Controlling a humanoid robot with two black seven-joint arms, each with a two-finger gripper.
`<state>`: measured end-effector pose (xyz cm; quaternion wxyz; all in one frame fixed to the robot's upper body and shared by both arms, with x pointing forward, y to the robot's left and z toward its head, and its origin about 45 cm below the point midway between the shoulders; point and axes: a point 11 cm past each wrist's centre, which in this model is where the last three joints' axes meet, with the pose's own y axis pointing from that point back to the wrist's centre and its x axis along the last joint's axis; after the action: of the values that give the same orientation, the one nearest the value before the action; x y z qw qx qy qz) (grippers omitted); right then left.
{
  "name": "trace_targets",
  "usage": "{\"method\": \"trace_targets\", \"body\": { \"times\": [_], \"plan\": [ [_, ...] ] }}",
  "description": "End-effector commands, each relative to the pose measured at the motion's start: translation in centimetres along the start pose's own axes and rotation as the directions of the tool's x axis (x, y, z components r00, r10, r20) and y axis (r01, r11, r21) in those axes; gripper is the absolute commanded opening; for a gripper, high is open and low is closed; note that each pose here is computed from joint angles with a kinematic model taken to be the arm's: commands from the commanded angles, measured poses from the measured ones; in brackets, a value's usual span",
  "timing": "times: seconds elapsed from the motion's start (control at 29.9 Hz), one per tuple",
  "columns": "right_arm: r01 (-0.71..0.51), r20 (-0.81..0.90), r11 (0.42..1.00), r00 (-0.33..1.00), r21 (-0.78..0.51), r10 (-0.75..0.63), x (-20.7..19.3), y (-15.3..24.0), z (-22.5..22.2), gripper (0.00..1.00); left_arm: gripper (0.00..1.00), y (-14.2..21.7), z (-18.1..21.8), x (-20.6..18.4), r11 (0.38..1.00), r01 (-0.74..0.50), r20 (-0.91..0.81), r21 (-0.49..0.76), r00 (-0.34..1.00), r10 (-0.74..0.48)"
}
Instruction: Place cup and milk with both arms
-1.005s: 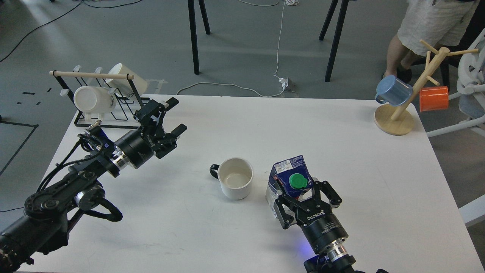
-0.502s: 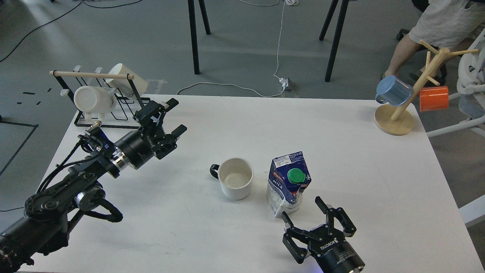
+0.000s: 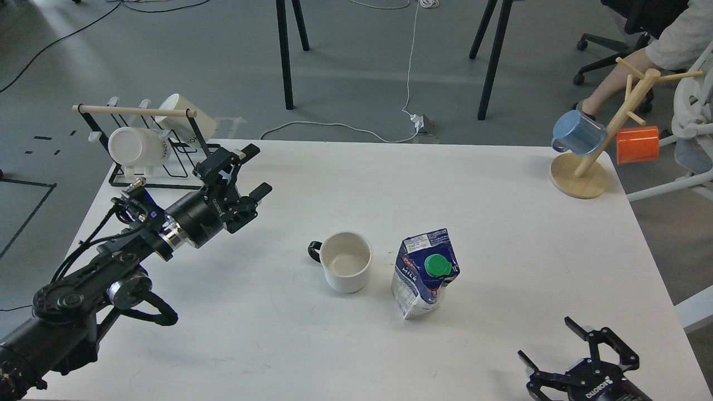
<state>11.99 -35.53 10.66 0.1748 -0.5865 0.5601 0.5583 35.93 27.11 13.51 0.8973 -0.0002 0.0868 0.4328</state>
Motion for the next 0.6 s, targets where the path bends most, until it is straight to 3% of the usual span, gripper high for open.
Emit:
{"method": "trace_targets", "body": {
  "times": [0.0,0.23,0.4,0.57],
  "plan": [
    [0.032,-0.113,0.994,0.993,0.104,-0.02,-1.4,-0.4,-6.0,0.99,0.99,0.0,0.1,0.1,1.0,-0.002,0.001,-0.004,1.0,0.002],
    [0.247,-0.252,0.947,0.948,0.203,-0.194,-8.0,-4.5,-12.3,0.99,0.99,0.7,-0.3,0.4,1.0,-0.015,-0.003,0.007,1.0,0.015],
    [0.369,-0.322,0.918,0.895,0.147,-0.309,-12.7,-7.5,-12.9,0.99,0.99,0.9,-0.3,0.6,1.0,-0.018,0.002,0.013,1.0,0.018],
    [0.447,-0.381,0.894,0.832,0.032,-0.403,-15.6,-10.7,-10.7,0.99,0.99,1.1,-0.5,0.6,1.0,-0.021,-0.002,0.016,1.0,0.021]
  ]
}}
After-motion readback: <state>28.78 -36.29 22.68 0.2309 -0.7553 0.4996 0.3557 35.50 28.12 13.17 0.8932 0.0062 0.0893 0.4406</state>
